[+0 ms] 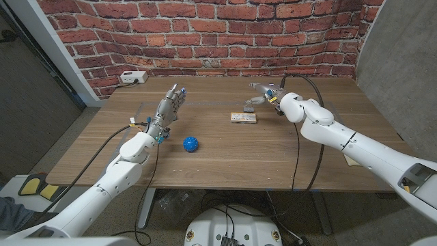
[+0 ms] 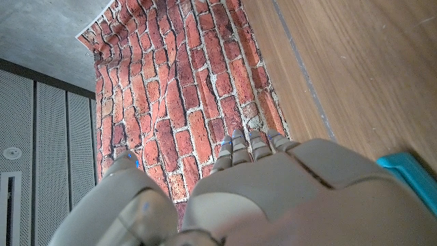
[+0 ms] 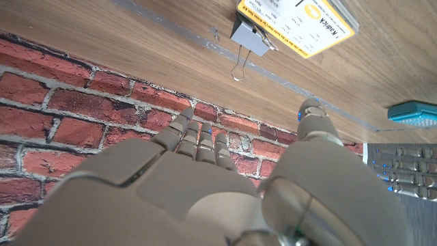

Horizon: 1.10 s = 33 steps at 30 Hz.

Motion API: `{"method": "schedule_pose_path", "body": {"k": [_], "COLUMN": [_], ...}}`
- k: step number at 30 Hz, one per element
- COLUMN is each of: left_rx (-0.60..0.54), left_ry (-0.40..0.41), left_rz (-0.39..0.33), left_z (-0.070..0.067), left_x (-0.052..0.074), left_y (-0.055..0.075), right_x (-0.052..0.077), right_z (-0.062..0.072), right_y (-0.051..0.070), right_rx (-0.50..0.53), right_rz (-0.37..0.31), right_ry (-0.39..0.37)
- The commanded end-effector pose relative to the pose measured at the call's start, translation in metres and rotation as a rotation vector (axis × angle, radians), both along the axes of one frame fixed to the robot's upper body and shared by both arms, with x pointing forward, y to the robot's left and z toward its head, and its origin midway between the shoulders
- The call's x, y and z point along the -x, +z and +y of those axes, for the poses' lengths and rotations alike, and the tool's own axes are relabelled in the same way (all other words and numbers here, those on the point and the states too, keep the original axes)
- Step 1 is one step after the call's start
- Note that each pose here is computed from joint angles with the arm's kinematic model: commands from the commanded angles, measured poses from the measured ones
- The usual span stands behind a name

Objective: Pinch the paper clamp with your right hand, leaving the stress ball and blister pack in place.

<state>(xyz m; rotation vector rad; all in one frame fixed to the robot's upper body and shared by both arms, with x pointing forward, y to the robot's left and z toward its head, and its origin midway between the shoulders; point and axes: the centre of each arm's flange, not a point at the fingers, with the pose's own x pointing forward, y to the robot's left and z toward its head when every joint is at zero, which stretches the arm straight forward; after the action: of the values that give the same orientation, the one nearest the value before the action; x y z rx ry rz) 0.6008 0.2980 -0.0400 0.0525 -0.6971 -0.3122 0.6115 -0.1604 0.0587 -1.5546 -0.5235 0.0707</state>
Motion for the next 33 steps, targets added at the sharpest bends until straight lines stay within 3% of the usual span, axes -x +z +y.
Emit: {"method": "schedule_pose_path", "body": {"k": [1, 23, 33], "left_rx": [0.021, 0.033, 0.018], "left_ry": [-0.005, -0.004, -0.017], "left_rz": [0.008, 0.030, 0.044], "left_z": [0.000, 0.003, -0.002], "left_x": [0.000, 0.000, -0.003], "left_y": [-0.007, -0.015, -0.015], "right_x": [-0.004, -0.025, -0.035], "right_z": [0.006, 0.010, 0.006], "right_y": [-0.001, -0.002, -0.001], "right_rx": [0.129, 0.219, 0.217], "right_rz": [0.036, 0.093, 0.097], "right_ry": [-0.013, -0.066, -0.054]}}
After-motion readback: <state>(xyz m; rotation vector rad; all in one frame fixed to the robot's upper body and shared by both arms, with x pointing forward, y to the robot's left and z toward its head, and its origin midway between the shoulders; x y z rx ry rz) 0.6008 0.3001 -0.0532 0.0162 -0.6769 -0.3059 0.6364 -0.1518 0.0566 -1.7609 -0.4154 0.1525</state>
